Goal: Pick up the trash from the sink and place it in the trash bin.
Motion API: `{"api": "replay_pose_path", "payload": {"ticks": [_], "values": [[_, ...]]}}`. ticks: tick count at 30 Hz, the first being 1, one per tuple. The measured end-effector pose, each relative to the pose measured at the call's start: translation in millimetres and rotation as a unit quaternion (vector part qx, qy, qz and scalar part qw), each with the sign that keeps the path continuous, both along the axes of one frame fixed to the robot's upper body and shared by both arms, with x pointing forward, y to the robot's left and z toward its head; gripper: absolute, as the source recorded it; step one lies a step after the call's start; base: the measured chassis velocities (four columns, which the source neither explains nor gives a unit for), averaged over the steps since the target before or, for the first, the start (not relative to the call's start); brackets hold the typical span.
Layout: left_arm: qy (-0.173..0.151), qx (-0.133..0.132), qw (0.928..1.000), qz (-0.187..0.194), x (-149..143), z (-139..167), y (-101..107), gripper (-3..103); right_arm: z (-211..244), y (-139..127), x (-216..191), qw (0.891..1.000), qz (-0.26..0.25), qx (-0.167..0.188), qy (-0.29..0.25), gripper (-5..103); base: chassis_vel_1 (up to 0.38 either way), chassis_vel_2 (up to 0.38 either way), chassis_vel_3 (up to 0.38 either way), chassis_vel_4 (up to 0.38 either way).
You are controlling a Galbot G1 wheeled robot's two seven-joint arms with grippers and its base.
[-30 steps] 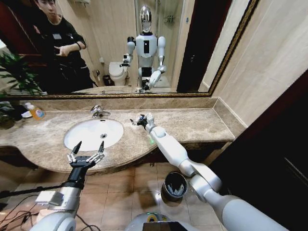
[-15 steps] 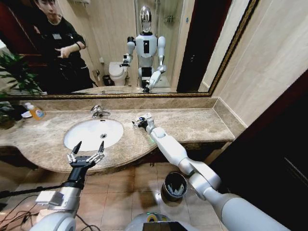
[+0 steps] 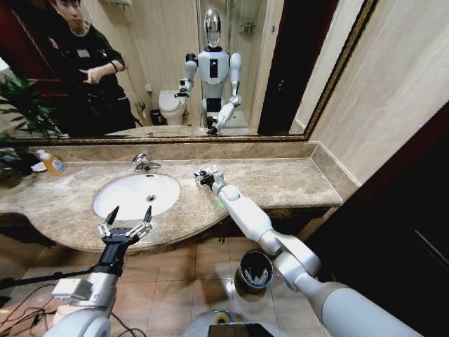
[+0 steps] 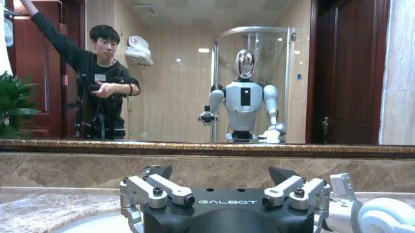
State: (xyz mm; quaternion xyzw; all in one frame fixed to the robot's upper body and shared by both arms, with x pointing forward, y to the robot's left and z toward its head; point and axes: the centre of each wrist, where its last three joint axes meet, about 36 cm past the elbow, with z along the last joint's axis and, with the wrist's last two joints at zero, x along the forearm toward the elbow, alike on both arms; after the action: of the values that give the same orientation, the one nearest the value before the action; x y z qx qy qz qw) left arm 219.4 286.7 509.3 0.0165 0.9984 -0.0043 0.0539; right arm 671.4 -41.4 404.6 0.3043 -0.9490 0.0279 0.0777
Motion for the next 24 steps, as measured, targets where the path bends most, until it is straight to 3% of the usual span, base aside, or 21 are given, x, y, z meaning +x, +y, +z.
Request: {"api": "replay_pose_path", "payload": {"ticks": [3,12,18,24], "values": [[0.0,0.0,1.0,0.0,0.0,0.0,0.0,100,-0.9,0.9,0.0,1.0,0.001,-0.002,0.001,39,0.0,0.0,0.0,0.0],[0.0,0.0,1.0,0.0,0.0,0.0,0.0,100,-5.5,4.5,-3.3,1.0,0.006,-0.007,0.001,50,0.0,0.0,0.0,0.0],[0.0,0.0,1.0,0.0,0.0,0.0,0.0,100,-9.1,6.8,-6.4,1.0,0.01,-0.008,0.002,25,0.0,0.0,0.0,0.0],[0.0,0.0,1.0,0.0,0.0,0.0,0.0,100,-9.0,6.0,-7.5,1.0,0.007,-0.005,0.001,20,0.0,0.0,0.0,0.0]]}}
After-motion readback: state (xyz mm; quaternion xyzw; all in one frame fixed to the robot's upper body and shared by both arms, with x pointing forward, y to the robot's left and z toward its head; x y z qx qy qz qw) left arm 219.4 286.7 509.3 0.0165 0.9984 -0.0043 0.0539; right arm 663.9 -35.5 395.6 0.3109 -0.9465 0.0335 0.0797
